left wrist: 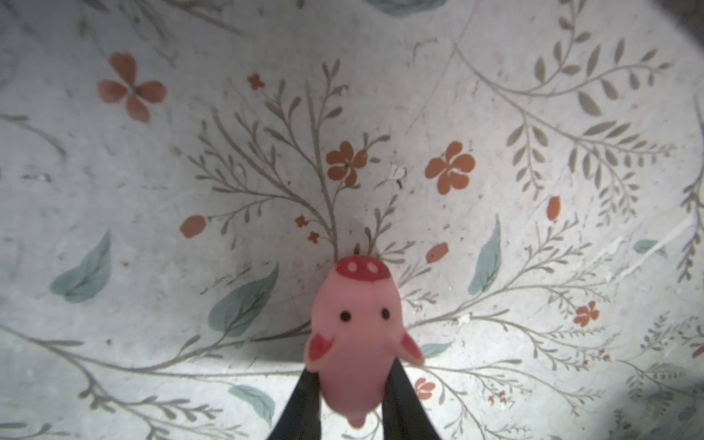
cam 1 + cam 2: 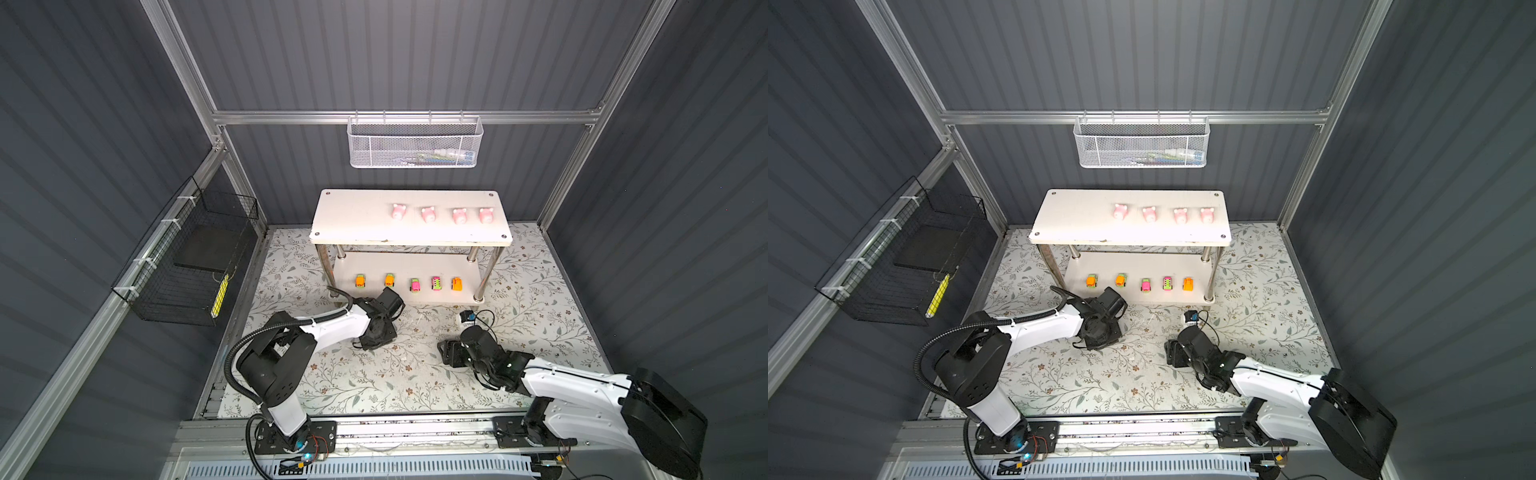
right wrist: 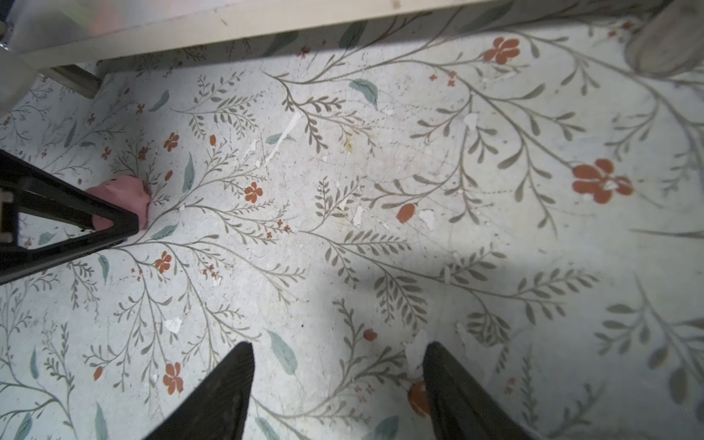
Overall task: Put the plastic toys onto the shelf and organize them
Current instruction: 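Lift the pink pig with the left gripper off the table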
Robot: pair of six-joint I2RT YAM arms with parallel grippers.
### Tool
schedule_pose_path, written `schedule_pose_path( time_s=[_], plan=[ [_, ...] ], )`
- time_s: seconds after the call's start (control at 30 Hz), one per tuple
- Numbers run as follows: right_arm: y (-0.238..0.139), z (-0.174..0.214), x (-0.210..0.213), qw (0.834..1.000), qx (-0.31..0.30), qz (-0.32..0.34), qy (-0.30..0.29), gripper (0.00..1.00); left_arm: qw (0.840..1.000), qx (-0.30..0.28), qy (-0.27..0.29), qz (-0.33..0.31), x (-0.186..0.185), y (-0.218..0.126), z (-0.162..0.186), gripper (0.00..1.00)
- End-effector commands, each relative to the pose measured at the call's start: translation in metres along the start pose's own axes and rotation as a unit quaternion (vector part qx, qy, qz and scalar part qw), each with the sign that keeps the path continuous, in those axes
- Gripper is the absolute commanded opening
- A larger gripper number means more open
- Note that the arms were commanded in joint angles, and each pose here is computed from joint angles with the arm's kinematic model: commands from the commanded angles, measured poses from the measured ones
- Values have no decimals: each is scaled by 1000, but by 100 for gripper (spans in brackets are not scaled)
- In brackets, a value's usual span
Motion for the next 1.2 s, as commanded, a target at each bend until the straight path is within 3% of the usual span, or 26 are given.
schedule_pose_path(
  time_s=[0.0,0.23,0.33,0.47,0.57,1.0,1.17],
  plan=[
    [2,-1,2,1000,3,-4,4,72,997,42,61,-9,6,-8,12,27],
    [6,-1,5,1000,10,-5,3,72,986,84,143,-11,9,-14,20,28],
    [8,-2,6,1000,13,-6,3,72,984,87,157,-11,9,-13,20,36],
    [9,-2,9,1000,16,-10,2,72,984,80,159,-2,6,-13,17,47],
    [9,-3,10,1000,16,-11,2,72,985,71,157,-5,5,-13,15,49],
    [16,-3,15,1000,27,-13,-1,72,991,1,129,-38,9,-17,3,49],
    [18,-3,15,999,30,-12,-1,72,991,-1,127,-34,7,-10,2,47]
  ],
)
Point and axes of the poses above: each gripper's point midway between its finger pads, its own y axis out along the fingers, its own x axis along the line the jaws close on, z = x × y, the point moved 9 cm from there along -y, back along the fingers, and after that the axes turned 13 degrees about y, right-handed, at the moved point
